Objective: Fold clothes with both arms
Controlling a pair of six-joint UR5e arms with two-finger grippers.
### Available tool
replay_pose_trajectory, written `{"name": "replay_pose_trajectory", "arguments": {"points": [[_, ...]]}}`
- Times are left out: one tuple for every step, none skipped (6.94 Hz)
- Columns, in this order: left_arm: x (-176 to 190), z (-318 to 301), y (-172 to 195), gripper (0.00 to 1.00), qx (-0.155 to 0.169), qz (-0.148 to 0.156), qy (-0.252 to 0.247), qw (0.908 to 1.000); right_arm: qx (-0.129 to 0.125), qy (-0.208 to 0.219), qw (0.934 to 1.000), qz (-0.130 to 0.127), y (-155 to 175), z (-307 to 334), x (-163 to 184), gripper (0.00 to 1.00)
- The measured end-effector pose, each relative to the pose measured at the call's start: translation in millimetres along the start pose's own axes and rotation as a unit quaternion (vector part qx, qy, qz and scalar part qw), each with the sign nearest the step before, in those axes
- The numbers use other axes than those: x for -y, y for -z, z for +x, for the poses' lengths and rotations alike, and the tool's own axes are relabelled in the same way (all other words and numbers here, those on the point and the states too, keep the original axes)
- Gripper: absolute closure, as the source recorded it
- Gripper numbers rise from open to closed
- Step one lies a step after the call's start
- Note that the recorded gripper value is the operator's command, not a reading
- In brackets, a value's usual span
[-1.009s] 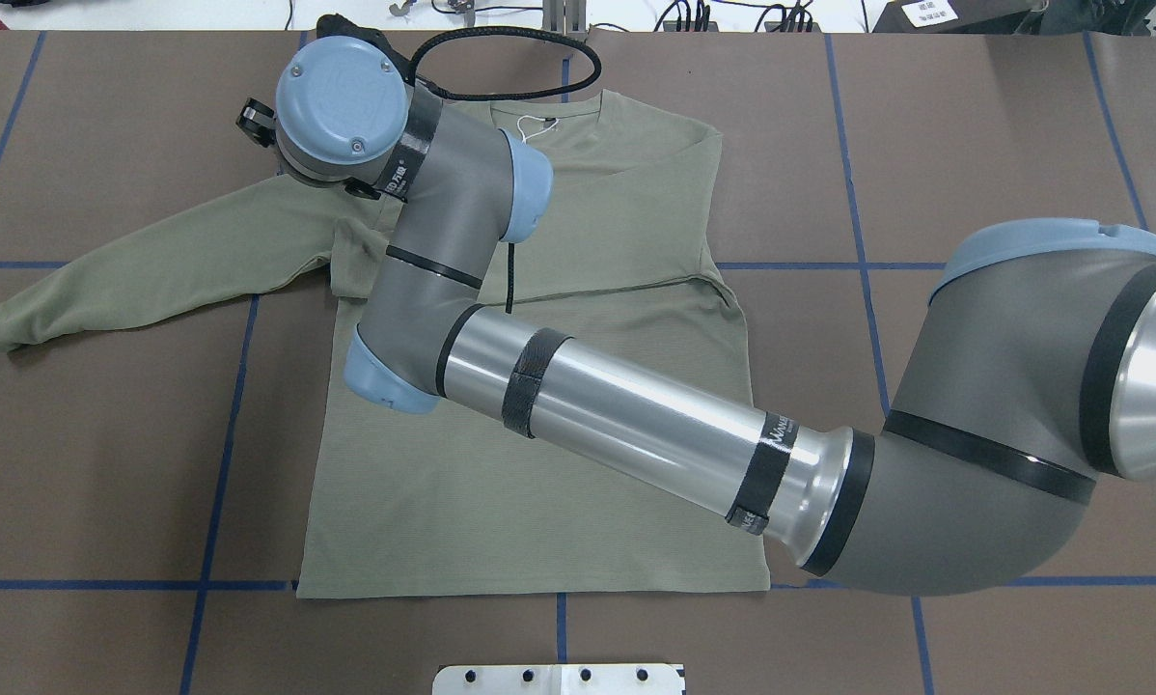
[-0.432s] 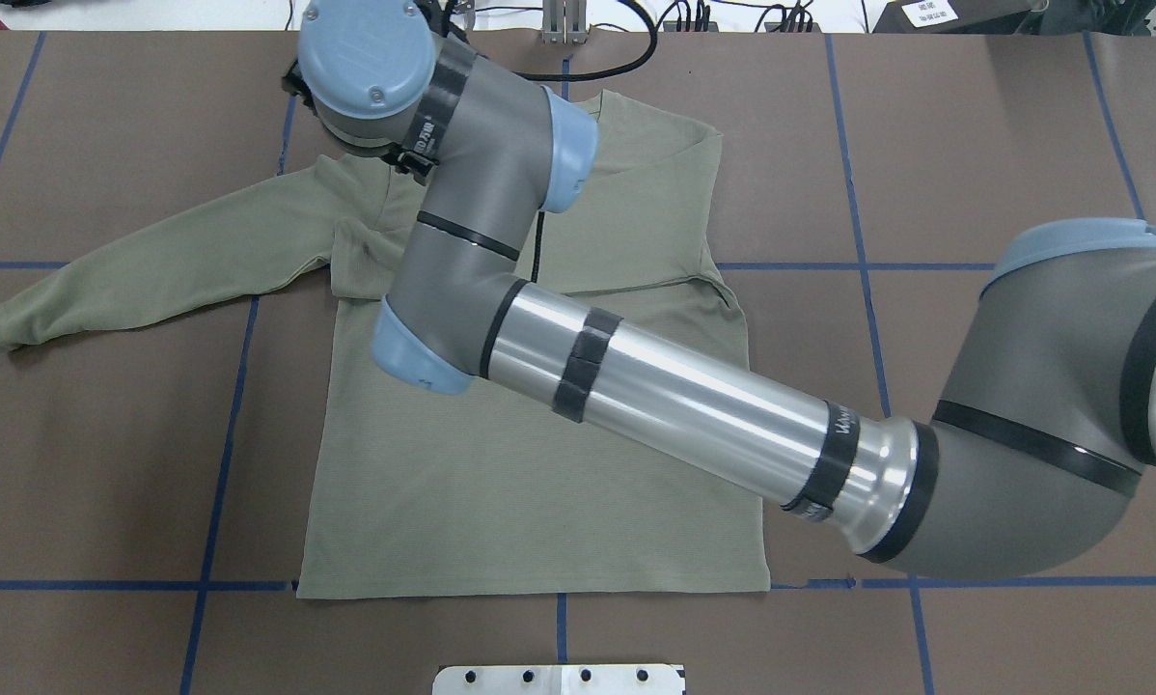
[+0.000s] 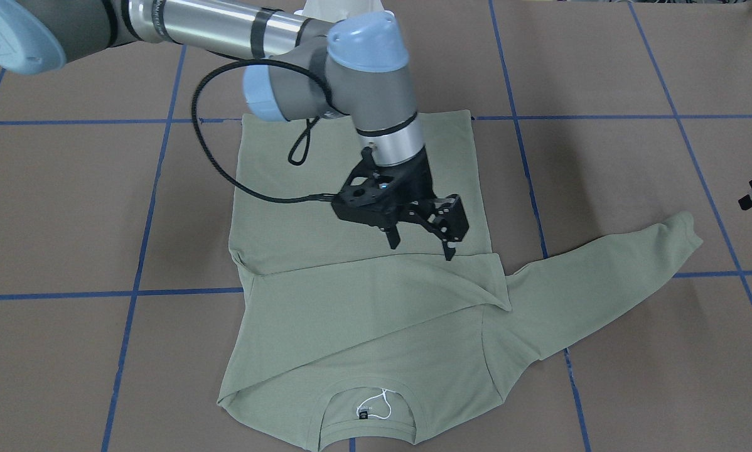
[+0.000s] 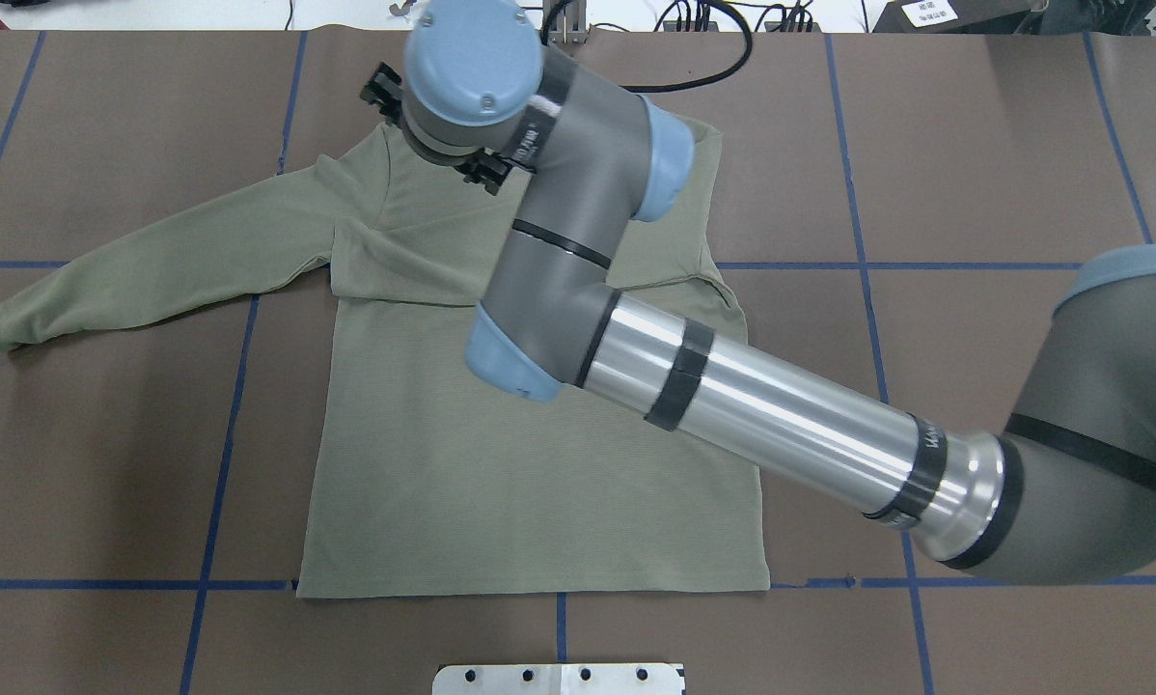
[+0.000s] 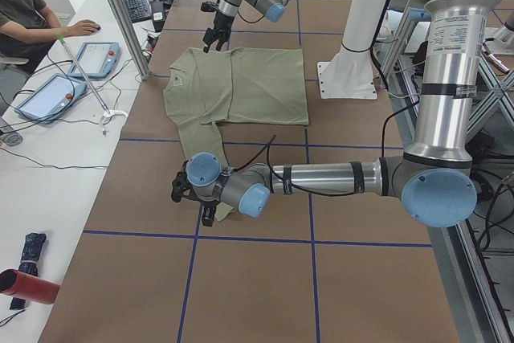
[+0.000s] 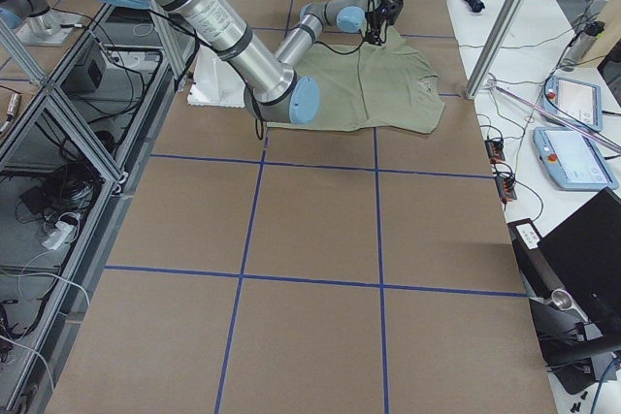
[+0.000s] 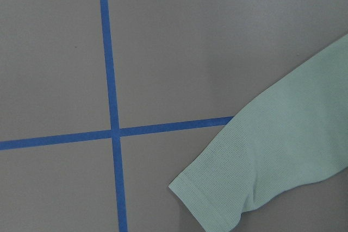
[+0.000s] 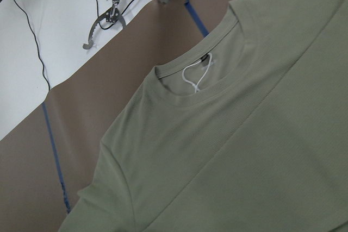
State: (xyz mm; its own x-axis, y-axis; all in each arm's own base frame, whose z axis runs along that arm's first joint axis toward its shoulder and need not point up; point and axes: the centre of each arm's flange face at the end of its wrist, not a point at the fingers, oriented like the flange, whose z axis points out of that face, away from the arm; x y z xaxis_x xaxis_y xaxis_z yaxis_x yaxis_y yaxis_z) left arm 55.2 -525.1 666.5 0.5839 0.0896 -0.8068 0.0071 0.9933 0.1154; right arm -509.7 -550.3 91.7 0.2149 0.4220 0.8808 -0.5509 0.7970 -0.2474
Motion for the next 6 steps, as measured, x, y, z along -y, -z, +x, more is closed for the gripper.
{"name": "replay_pose_trajectory", "arguments": {"points": [[-3.8, -1.8, -16.0, 0.01, -0.002, -0.007, 0.007, 0.9999, 0.001, -0.003, 1.0000, -0.006, 14.7, 29.3, 16.8, 0.01], [-6.9, 0.1, -27.8, 0.02, -0.004, -0.014, 0.014, 0.9998, 0.001, -0.004, 1.0000, -0.008, 21.0, 43.0, 22.8, 0.01], [-8.3, 1.4, -35.1, 0.04, -0.004, -0.020, 0.018, 0.9996, 0.000, -0.004, 0.9999, -0.009, 22.7, 49.0, 24.9, 0.01], [-6.8, 5.6, -42.2, 0.06, -0.004, -0.026, 0.016, 0.9995, -0.001, -0.004, 0.9999, -0.010, 22.6, 52.0, 25.6, 0.01], [0.5, 12.9, -51.1, 0.09, -0.005, -0.032, 0.011, 0.9994, -0.001, -0.004, 0.9999, -0.009, 22.6, 53.1, 26.2, 0.01], [10.8, 18.7, -60.0, 0.11, -0.005, -0.037, 0.008, 0.9993, -0.001, -0.004, 0.9999, -0.010, 22.2, 53.7, 25.5, 0.01]]}}
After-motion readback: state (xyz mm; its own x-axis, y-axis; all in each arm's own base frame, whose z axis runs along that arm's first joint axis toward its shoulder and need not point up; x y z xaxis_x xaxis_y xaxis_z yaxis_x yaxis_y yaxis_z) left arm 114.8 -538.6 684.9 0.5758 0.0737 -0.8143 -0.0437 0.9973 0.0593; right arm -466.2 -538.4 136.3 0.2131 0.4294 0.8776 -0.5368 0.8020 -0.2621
